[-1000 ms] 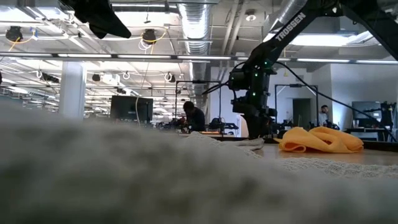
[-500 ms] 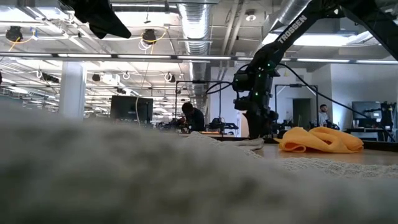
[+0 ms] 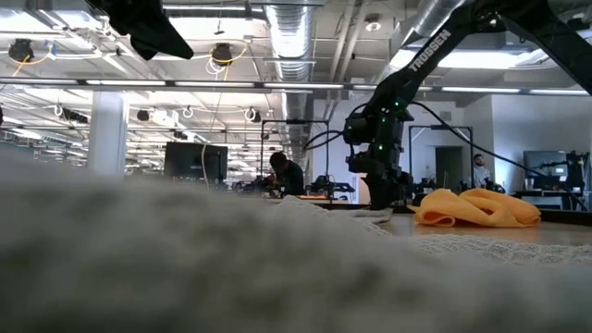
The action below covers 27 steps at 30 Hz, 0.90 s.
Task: Fold microfiber towels
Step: Fold the top gray microfiber towel
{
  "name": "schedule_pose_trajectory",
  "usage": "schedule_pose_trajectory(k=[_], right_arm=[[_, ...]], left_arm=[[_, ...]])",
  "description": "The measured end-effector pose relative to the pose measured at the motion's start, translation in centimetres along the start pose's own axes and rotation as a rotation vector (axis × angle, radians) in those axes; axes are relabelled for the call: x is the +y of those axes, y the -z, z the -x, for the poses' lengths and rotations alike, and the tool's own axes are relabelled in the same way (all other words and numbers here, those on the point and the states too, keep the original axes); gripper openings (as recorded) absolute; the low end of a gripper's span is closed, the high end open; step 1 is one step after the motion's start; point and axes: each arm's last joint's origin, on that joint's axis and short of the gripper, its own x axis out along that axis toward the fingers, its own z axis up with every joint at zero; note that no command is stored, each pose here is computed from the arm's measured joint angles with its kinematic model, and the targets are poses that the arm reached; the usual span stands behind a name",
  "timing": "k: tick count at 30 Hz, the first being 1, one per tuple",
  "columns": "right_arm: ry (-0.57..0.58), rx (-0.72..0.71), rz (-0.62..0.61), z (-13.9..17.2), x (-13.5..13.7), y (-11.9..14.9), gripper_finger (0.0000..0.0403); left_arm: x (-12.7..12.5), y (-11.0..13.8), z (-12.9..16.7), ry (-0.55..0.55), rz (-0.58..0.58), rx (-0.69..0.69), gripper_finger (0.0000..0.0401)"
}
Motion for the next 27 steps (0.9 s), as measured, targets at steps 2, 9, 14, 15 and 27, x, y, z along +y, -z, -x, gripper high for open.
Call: schedule_pose_trajectory(k=[2, 9, 14, 15, 27], right_arm=[[0.000, 0.004, 0.006, -0.2, 0.1, 0.0, 0.0134], [-0.004, 0.005, 0.084, 0.6, 1.4, 0.2, 0.0123], [-0.006, -0.012, 0.194, 1.8, 2.7, 0.3, 0.0086], [-0.003, -0.011, 0.210, 1.7, 3.0, 0.3, 0.0072], [0.185, -0.001, 0.408, 1.4, 7.2, 0.4, 0.0008]], left_arm=[[0.0, 0.1, 0.0, -0.001, -0.003, 0.008, 0.0000], [0.0, 0.1, 0.0, 0.001, -0.003, 0.010, 0.0000], [0.0, 0.1, 0.0, 0.001, 0.000, 0.010, 0.0000], [0.0, 0.1, 0.0, 0.001, 0.000, 0.011, 0.0000], [0.0, 0.2, 0.0, -0.001, 0.015, 0.019, 0.0000]])
